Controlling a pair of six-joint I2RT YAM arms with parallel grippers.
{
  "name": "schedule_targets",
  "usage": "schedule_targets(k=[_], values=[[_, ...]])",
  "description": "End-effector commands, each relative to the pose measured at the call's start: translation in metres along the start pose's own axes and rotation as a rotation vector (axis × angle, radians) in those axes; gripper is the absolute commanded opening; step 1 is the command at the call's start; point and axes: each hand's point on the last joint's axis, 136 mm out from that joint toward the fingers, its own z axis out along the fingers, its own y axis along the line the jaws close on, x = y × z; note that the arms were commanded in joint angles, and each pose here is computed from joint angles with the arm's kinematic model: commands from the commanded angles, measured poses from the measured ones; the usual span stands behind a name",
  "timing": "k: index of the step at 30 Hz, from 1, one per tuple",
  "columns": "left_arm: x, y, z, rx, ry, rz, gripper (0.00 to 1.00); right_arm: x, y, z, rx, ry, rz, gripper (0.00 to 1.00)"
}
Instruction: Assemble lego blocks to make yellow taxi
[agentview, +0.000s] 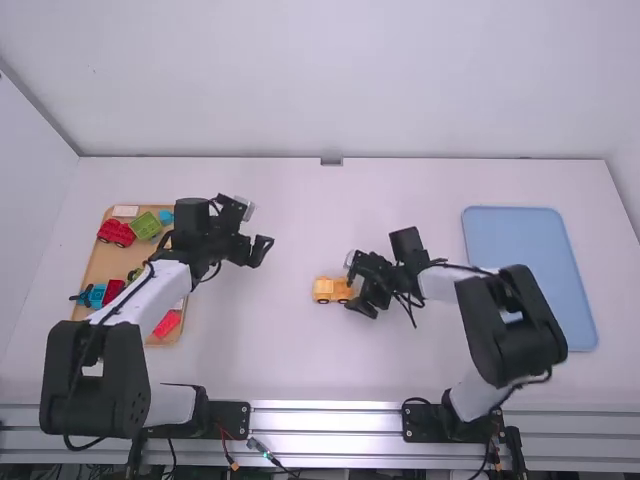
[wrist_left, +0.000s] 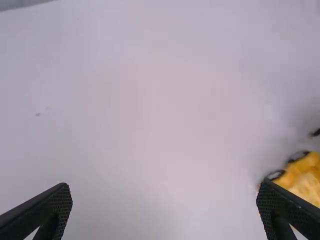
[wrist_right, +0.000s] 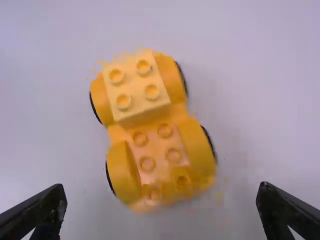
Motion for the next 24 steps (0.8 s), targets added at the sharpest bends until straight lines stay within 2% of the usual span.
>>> schedule_targets(k=[1,6,11,14,18,24], values=[[0.0,0.033,-0.009,-0.205,0.004,-0.177,0.99,0.002,-0.02,-0.028,0.175,0.108,-0.011,0.99],[0.013,0.063,-0.026,-0.388,0.075,-0.323,0.99,-0.009,-0.025,-0.063,0.297,0.141,0.004,0.99],[0.007,0.1,-0.065,-0.575,0.117,-0.533,0.99,-0.024,-0.026,-0.084,0.349,0.102,-0.026,0.99],[0.003,0.116,-0.084,-0.609,0.145,-0.619,0.99,-0.029,-0.028,-0.092,0.37,0.081,-0.033,0.99],[0.016,0.144,-0.11,-0.68,0.24,-0.772,0.99,-0.032,-0.031,-0.097,0.391,0.069,-0.036,0.99],[0.016,0.176,-0.103,-0.653,0.333,-0.868,0.99,-0.034,-0.033,-0.098,0.399,0.059,-0.035,0.99]])
